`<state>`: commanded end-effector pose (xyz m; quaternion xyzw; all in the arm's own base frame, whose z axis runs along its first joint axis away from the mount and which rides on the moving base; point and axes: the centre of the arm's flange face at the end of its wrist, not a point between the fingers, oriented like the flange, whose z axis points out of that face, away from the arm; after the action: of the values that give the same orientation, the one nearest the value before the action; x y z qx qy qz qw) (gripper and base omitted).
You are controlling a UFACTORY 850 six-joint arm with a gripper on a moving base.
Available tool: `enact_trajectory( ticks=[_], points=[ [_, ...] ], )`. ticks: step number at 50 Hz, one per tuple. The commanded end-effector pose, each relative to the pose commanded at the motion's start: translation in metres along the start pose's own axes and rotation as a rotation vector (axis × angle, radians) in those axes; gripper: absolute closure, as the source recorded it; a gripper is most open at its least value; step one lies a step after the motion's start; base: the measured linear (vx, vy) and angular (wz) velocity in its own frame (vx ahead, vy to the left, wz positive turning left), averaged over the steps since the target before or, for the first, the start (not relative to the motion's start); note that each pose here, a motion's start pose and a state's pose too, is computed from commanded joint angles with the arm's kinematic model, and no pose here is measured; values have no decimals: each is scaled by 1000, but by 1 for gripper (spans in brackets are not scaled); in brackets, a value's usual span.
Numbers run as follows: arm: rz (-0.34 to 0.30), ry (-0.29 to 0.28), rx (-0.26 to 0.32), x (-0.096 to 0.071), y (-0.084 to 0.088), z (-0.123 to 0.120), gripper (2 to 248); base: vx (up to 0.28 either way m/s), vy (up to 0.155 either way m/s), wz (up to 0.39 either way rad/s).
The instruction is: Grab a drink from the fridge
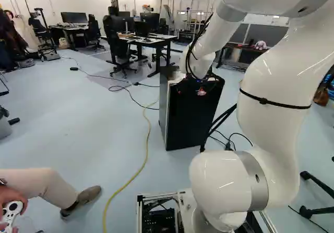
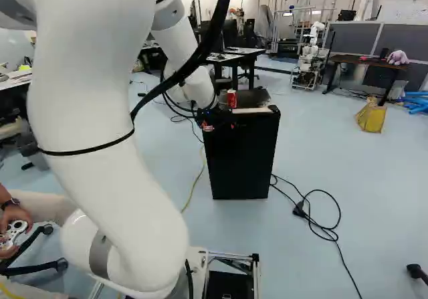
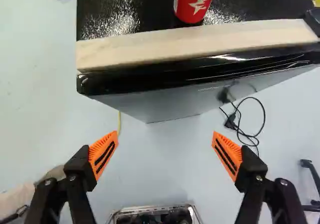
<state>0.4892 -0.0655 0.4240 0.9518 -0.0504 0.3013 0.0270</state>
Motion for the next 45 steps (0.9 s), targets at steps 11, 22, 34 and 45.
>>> enact_trajectory(
  ticks=[11, 22, 34, 45],
  points=[
    [56, 110, 0, -2, 14, -9, 3, 0, 0, 0],
    [77, 216, 1, 4, 24, -9, 3, 0, 0, 0],
    [81, 317, 14, 10, 26, 0, 3, 0, 0, 0],
    [80, 404, 30, 15, 25, 9, 3, 0, 0, 0]
  ],
)
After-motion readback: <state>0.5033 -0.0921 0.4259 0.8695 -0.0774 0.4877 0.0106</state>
